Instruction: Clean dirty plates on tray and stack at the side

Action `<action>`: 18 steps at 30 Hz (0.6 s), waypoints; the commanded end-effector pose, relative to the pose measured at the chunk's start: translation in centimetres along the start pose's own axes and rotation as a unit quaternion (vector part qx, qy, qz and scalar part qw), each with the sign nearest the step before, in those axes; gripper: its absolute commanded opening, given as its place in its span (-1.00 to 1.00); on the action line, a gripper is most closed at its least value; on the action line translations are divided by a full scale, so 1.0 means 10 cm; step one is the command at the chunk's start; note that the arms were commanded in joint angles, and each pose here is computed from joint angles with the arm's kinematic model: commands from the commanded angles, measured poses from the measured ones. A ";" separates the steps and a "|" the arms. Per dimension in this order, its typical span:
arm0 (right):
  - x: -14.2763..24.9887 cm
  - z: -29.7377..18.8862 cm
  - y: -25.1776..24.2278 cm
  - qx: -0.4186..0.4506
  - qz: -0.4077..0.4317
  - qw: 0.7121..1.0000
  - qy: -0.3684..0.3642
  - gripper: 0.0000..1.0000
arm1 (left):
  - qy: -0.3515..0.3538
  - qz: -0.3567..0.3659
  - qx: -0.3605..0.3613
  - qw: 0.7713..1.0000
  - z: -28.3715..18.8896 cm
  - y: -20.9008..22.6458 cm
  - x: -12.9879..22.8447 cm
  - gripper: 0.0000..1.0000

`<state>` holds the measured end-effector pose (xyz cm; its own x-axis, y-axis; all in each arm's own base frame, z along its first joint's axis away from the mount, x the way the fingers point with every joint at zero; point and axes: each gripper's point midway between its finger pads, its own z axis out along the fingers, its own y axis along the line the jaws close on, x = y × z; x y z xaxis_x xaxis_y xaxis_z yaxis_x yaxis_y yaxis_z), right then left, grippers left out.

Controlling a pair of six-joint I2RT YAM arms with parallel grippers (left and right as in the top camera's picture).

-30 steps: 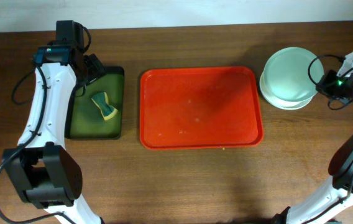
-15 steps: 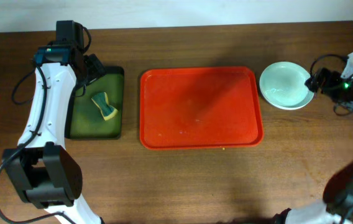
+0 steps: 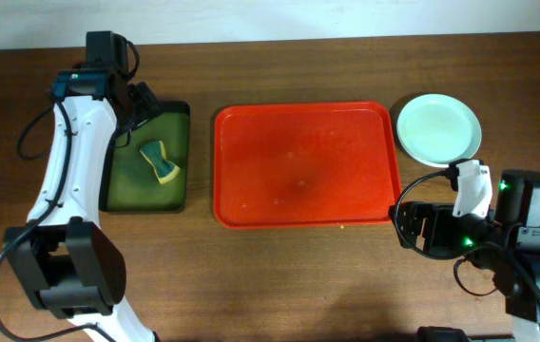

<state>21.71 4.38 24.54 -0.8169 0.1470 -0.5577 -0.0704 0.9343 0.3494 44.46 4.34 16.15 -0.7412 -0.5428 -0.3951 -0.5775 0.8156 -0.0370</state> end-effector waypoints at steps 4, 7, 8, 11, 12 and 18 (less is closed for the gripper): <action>0.14 0.11 -0.11 0.025 0.017 0.999 0.044 0.97 | -0.004 0.002 -0.003 1.000 -0.01 0.01 -0.02 0.98; 0.17 0.30 0.00 0.005 -0.028 0.999 0.032 0.97 | -0.004 0.002 -0.003 1.000 -0.01 0.01 -0.02 0.99; 0.19 0.36 0.05 -0.007 -0.048 0.999 0.012 0.97 | -0.004 0.002 -0.003 1.000 -0.01 0.01 -0.02 0.99; 0.35 0.47 0.11 -0.039 -0.092 0.992 -0.070 0.97 | -0.004 0.002 -0.003 1.000 -0.01 0.01 -0.02 0.99; 0.42 0.49 0.11 -0.048 -0.102 0.989 -0.099 0.97 | -0.004 0.002 -0.003 1.000 -0.01 0.01 -0.02 0.98; 0.46 0.38 0.09 -0.064 -0.156 0.944 -0.284 0.97 | -0.004 0.002 -0.003 1.000 -0.01 0.01 -0.02 0.99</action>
<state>20.15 7.28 18.91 -0.4289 0.0455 -0.9022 -0.3418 0.9163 0.2087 44.47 4.35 16.15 -0.7409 -0.5427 -0.3956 -0.5776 0.8155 -0.0370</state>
